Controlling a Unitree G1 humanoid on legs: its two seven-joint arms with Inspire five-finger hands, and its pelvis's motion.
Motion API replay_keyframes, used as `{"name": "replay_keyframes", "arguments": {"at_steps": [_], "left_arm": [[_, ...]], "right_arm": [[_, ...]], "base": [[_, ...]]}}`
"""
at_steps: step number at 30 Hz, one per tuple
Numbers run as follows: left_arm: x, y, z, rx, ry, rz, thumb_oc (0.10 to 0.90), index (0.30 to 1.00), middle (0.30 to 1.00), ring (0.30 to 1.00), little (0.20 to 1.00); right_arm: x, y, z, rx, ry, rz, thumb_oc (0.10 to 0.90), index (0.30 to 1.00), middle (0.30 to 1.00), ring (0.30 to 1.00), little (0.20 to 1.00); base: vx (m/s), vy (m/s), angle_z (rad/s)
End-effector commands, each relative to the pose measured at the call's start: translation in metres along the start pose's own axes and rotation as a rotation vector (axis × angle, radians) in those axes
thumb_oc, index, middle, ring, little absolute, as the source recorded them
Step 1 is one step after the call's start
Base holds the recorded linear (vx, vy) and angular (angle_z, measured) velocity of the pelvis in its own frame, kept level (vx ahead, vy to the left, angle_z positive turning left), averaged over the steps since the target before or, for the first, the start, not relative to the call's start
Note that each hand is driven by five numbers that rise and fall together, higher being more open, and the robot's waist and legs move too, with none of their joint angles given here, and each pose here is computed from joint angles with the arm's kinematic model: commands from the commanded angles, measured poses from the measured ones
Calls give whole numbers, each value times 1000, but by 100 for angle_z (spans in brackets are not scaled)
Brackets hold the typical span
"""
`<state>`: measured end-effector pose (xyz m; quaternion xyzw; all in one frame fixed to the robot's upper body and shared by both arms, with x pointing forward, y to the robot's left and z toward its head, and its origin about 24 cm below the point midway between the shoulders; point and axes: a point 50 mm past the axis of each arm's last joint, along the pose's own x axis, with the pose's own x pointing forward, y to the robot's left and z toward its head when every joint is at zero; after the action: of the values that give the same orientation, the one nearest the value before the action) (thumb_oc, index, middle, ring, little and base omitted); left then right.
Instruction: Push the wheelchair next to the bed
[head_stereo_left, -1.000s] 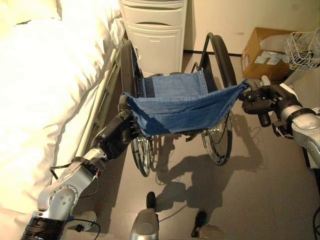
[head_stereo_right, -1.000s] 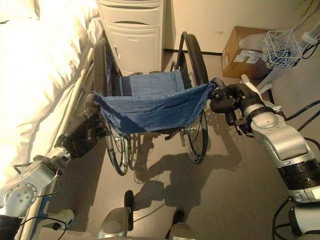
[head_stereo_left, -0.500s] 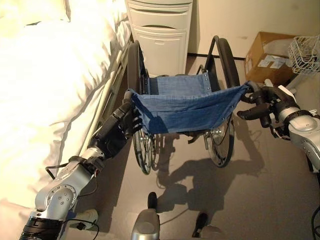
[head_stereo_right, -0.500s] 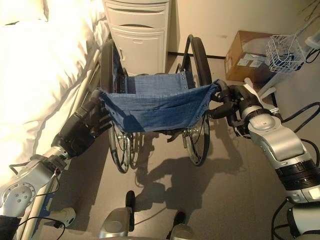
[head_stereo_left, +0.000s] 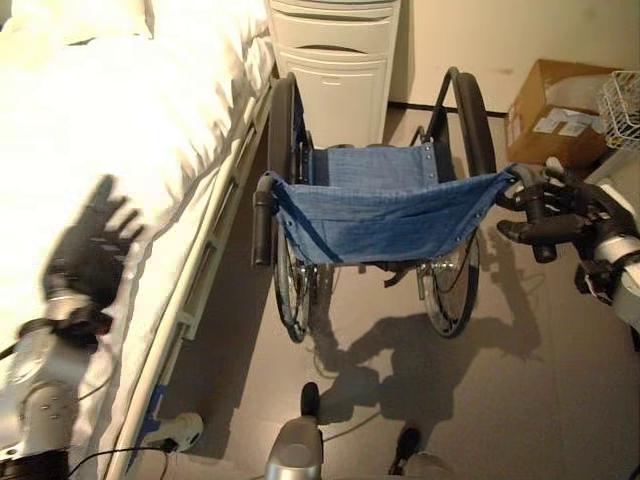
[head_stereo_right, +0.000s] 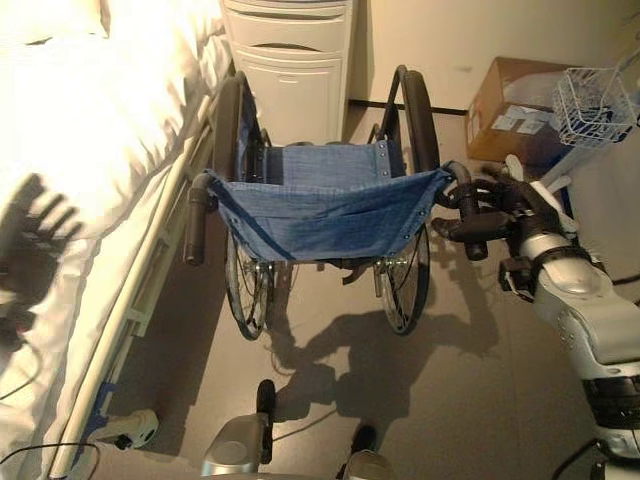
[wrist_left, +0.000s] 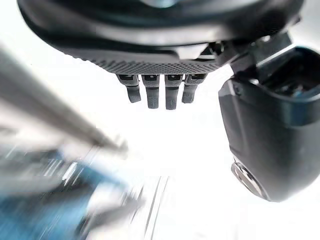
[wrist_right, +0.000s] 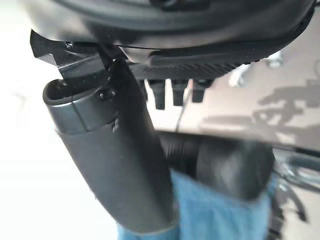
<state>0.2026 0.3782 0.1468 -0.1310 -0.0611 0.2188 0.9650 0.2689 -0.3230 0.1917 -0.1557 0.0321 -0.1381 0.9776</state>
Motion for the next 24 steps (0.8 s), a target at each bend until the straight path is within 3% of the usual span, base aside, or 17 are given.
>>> {"name": "replay_keyframes", "arguments": {"at_steps": [1,7,16,22,24], "left_arm": [[0,7,41,171,-134,-24,800,900,900,900,900],[-11,31,38,190,-102,64,800,900,900,900,900],[-20,41,7,92,12,75,800,900,900,900,900],[-29,38,-35,36,179,57,800,900,900,900,900],[-39,38,-69,55,308,57,800,900,900,900,900]], "right_arm": [[-3,-32,27,104,-202,-181,800,900,900,900,900],[-17,-59,4,218,-169,-323,800,900,900,900,900],[-27,-74,-25,400,-129,-433,800,900,900,900,900],[-36,-79,-71,400,66,-550,800,900,900,900,900],[-51,-78,-120,493,231,-614,800,900,900,900,900]], "base": [[-37,7,7],[-39,2,6],[-12,-6,1],[-16,-1,-1],[-37,-2,-3]]}}
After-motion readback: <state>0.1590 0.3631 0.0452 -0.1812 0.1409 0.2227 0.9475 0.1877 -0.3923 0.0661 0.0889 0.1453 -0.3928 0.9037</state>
